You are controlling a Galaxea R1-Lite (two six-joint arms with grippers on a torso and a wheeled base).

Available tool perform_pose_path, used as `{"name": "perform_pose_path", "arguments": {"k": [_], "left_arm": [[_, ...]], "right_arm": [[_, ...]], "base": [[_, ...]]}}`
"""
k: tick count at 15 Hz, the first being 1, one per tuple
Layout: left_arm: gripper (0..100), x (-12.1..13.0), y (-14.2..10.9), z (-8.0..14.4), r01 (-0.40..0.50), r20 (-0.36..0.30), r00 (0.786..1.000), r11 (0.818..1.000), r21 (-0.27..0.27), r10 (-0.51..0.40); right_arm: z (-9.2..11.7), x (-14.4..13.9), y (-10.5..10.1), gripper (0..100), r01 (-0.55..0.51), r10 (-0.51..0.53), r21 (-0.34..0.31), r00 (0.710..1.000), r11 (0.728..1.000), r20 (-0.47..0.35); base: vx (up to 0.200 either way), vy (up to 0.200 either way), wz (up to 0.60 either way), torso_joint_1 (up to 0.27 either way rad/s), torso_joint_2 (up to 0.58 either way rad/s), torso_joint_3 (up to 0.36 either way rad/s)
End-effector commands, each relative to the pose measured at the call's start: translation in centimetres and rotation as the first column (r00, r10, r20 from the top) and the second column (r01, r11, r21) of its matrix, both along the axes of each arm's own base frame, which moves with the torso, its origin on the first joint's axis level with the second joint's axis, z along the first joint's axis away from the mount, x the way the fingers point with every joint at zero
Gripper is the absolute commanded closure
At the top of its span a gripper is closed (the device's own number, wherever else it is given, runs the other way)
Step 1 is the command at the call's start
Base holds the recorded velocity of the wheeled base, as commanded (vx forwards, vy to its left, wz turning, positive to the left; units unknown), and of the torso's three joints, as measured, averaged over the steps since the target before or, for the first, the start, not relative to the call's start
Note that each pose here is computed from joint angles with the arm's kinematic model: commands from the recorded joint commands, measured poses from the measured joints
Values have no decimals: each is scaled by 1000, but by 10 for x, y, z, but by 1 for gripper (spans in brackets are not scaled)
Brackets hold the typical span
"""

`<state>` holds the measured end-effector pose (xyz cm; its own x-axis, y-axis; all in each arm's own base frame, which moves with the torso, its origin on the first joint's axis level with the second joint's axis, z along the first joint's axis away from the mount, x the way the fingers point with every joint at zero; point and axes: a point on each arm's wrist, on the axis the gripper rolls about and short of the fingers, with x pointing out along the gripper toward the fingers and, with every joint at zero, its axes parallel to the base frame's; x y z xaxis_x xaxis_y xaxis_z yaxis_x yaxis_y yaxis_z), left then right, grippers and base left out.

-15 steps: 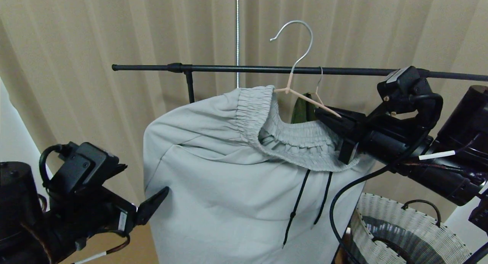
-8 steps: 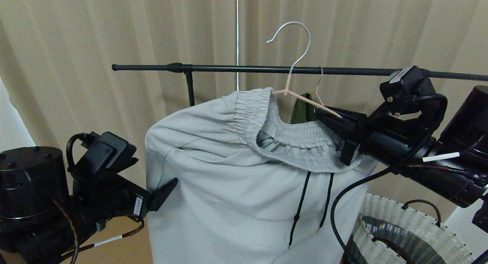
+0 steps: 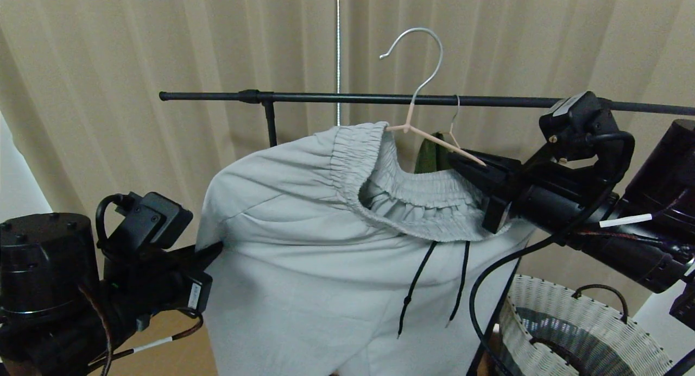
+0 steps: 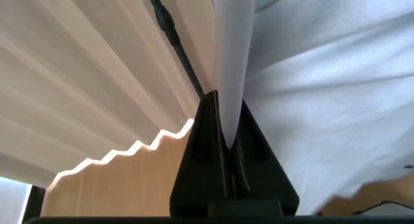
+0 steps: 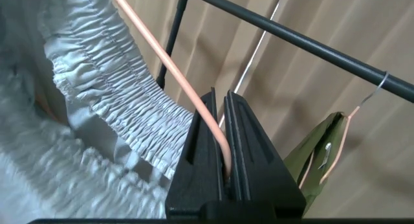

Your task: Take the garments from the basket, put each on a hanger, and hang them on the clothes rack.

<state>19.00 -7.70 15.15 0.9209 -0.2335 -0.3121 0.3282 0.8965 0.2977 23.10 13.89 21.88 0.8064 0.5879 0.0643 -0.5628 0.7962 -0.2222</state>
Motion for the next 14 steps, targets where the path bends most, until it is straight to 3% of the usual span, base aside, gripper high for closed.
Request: {"name": "perform_pose_path", "arguments": {"k": [1,3,4,12,13,14], "left_arm": [[100,2,13,-11,-58,-33,998,998,37,59],[100,2,31,-22,-104,-47,993,985,137,111],[100,2,35,-23,-117,-41,991,981,154,124],[100,0,40,-26,-138,-39,989,978,154,146],[0,0,39,-25,-135,-36,989,980,147,141],[0,-1,36,-23,-129,-32,990,983,127,134]], "right_arm": [[-1,1,0,100,6,-6,-2,1000,1000,-1],[1,3,-6,100,32,-32,2,999,999,5],[2,4,-8,100,42,-42,3,999,999,7],[-2,11,-16,100,78,-78,2,997,997,4],[-2,11,-16,100,78,-78,1,997,997,5],[-3,12,-16,100,78,-78,-1,997,997,2]], "base": [[0,0,0,0,0,0],[0,0,0,0,0,0],[0,0,0,0,0,0],[0,0,0,0,0,0],[0,0,0,0,0,0],[0,0,0,0,0,0]]}}
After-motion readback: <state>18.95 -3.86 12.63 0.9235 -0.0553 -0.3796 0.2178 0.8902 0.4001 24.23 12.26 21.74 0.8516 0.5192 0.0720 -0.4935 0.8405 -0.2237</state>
